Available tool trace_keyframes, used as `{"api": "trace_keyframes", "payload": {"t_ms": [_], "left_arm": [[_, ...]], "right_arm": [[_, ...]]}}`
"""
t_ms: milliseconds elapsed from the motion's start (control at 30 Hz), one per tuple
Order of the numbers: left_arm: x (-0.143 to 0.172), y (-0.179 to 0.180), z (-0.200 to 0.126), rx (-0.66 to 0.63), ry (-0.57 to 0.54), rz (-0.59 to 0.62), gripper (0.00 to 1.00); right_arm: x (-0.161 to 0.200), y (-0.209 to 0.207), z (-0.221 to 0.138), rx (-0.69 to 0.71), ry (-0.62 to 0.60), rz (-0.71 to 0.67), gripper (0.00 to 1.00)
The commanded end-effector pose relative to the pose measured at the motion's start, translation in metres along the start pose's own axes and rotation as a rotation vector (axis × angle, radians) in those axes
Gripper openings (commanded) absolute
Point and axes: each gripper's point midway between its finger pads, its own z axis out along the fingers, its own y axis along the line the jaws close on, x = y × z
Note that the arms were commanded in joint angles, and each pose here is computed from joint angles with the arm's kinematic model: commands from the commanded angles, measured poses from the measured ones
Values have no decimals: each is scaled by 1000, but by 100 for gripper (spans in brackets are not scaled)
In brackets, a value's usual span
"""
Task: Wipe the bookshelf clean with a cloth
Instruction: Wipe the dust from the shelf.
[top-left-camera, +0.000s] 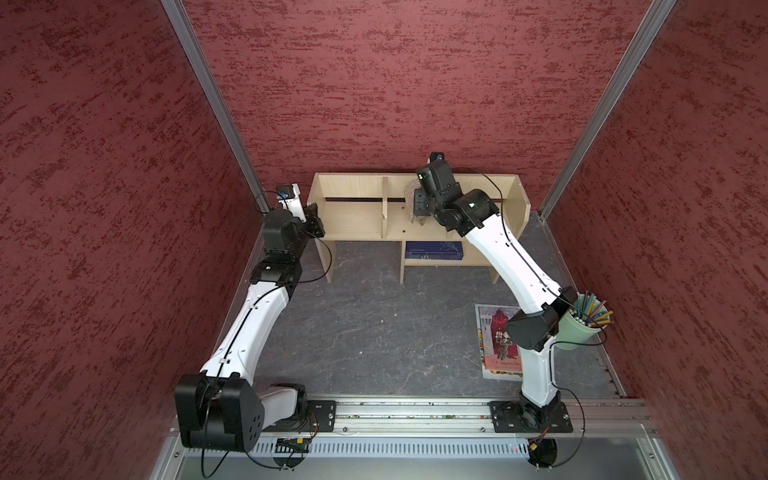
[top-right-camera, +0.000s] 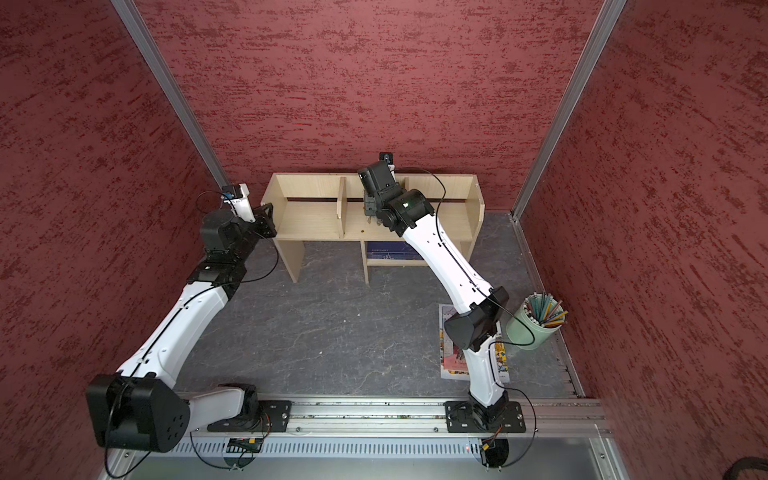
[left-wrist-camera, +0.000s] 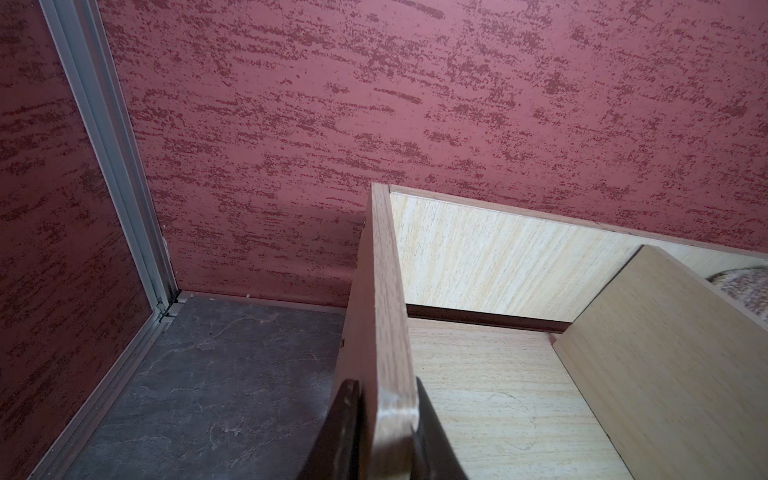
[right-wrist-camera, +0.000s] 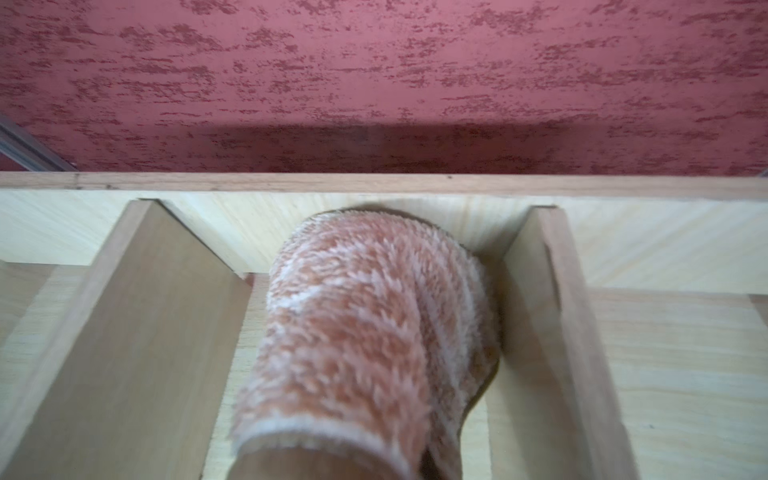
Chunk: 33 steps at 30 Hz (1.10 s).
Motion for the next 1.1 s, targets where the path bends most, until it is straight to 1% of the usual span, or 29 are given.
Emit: {"api": "trace_keyframes", "payload": {"t_ms": [0, 133, 300, 433, 567, 667, 700, 800, 900, 1000, 1067], "left_arm": [[53, -21, 0, 89, 187, -119, 0], [54, -21, 0, 88, 188, -118, 0], [55, -20, 1, 87, 191, -120, 0], [56, -21, 1, 88, 194, -122, 0], [58, -20, 2, 86, 199, -122, 0], [58, -20, 3, 87, 200, -121, 0], [58, -21, 3, 87, 200, -121, 0], [57, -21, 2, 88, 198, -124, 0], [57, -21, 2, 87, 197, -123, 0], [57, -21, 2, 88, 200, -125, 0], [58, -22, 3, 89, 201, -126, 0]], "right_arm": [[-19, 35, -6, -176, -48, 28, 0], [-15, 58, -9, -263, -43, 29, 0], [18, 68, -7, -283, 6, -17, 0], [52, 53, -7, -251, 52, -16, 0], [68, 27, -15, -176, 64, -34, 0], [58, 7, -27, -92, 34, -55, 0], [51, -4, -30, -33, 17, -69, 0], [32, -25, -33, 86, -23, -89, 0], [11, -37, -33, 157, -65, -83, 0], [-9, -37, -30, 169, -102, -67, 0], [-17, -24, -25, 116, -113, -64, 0]]}}
